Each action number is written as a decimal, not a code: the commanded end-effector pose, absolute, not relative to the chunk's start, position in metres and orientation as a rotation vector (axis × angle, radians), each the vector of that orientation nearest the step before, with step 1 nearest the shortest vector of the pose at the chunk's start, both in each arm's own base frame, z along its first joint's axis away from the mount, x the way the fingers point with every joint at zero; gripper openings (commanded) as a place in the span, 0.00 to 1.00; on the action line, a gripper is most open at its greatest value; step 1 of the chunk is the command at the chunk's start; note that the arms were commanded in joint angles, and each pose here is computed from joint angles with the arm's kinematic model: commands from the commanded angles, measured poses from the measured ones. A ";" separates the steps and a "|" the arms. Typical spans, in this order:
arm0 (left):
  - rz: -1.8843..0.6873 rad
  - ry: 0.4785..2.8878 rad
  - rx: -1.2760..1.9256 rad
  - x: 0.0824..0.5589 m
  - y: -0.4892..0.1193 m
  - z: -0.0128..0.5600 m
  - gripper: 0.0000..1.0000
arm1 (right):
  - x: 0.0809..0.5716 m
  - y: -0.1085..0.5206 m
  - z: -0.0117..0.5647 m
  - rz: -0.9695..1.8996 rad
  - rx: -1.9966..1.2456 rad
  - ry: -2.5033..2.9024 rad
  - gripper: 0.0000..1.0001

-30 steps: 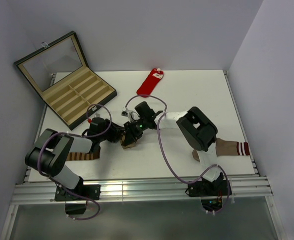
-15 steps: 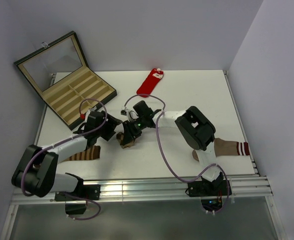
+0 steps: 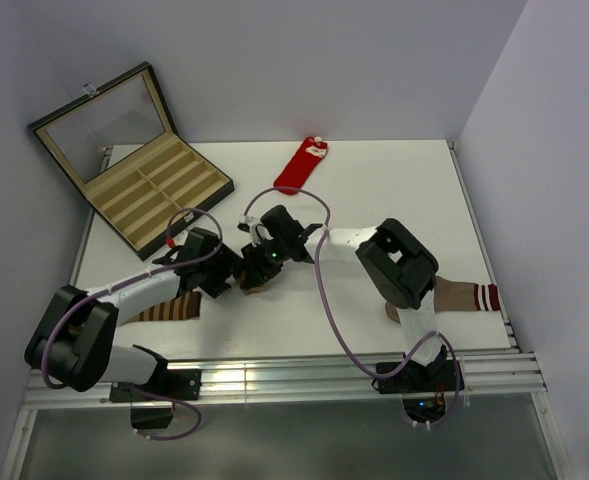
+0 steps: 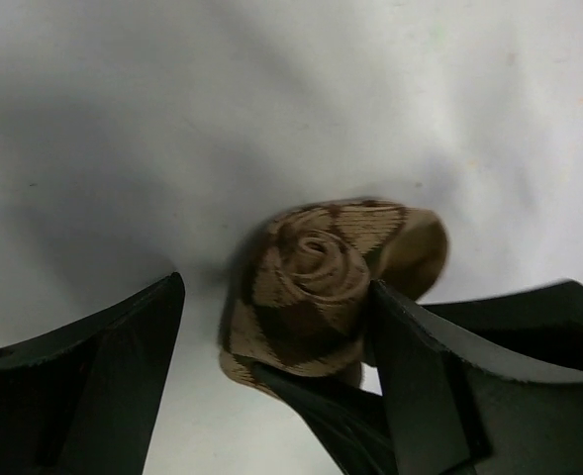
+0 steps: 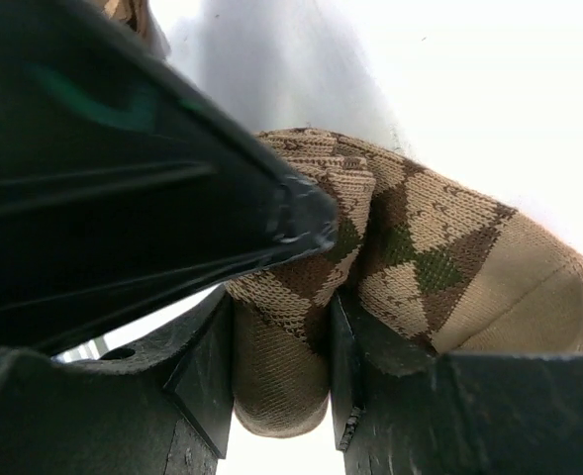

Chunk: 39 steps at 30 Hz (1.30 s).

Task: Roll the socks
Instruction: Roll the sock at the center of the board.

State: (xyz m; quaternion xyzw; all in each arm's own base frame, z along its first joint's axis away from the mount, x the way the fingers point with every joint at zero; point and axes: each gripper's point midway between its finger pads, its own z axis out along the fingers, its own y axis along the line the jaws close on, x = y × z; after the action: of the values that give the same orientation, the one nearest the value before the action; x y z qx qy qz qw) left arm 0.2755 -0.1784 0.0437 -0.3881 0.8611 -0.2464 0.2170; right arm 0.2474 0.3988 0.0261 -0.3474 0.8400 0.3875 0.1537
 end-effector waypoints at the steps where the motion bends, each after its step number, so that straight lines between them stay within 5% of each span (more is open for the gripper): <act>1: -0.692 2.415 -1.047 0.281 -0.189 0.050 0.80 | 0.256 0.384 0.009 0.902 -1.014 2.422 0.06; 39: -0.844 2.322 -1.159 0.303 -0.215 0.094 0.79 | 0.258 0.389 0.012 0.683 -1.140 2.348 0.06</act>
State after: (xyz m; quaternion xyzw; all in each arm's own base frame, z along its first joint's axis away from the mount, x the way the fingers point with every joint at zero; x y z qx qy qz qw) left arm 0.2773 -0.1771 0.0401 -0.4277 0.8621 -0.2041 0.1793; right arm 0.2661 0.3891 0.0252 -0.3752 0.8516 0.2973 0.2135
